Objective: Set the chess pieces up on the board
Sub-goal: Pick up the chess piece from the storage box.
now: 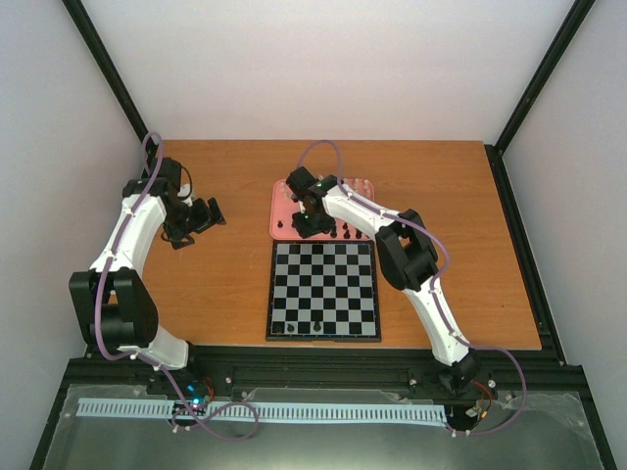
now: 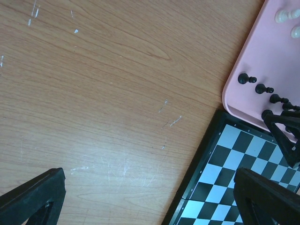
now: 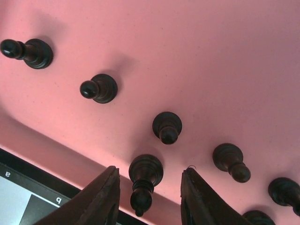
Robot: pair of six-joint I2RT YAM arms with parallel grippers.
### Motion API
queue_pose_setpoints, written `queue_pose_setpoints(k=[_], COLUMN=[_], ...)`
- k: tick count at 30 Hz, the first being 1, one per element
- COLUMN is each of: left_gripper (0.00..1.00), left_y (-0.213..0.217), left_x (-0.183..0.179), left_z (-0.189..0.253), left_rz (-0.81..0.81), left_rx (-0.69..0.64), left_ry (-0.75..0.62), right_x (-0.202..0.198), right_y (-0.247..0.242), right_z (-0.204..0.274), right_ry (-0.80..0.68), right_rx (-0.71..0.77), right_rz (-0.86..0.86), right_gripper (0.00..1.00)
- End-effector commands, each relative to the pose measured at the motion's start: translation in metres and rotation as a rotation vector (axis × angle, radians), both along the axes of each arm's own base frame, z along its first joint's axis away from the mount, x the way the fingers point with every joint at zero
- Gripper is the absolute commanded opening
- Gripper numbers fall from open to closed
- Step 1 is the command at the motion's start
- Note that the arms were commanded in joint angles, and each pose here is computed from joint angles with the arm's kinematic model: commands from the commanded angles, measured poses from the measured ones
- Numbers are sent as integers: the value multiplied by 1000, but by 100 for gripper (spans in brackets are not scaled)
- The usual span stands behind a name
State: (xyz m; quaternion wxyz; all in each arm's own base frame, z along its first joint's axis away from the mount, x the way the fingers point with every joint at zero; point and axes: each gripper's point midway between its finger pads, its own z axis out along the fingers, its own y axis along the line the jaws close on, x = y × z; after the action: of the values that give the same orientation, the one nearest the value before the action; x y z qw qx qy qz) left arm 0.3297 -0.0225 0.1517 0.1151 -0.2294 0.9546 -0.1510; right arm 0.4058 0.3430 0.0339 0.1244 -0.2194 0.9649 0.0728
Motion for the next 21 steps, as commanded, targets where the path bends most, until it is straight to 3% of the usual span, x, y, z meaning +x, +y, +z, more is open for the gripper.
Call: queue_pose_setpoints(k=[1, 13, 21], left_gripper=[100, 100, 100], left_y=[4, 4, 4], left_x=[9, 7, 5], left_z=[10, 10, 14], left_rz=[12, 13, 14], left_rx=[8, 12, 15], left_ry=[-27, -28, -38], right_x=[6, 5, 11], right_y=[3, 3, 4], right_z=[0, -1, 38], right_ry=[1, 11, -68], right_rx=[13, 12, 43], right_rz=[-1, -1, 17], right_gripper=[35, 7, 4])
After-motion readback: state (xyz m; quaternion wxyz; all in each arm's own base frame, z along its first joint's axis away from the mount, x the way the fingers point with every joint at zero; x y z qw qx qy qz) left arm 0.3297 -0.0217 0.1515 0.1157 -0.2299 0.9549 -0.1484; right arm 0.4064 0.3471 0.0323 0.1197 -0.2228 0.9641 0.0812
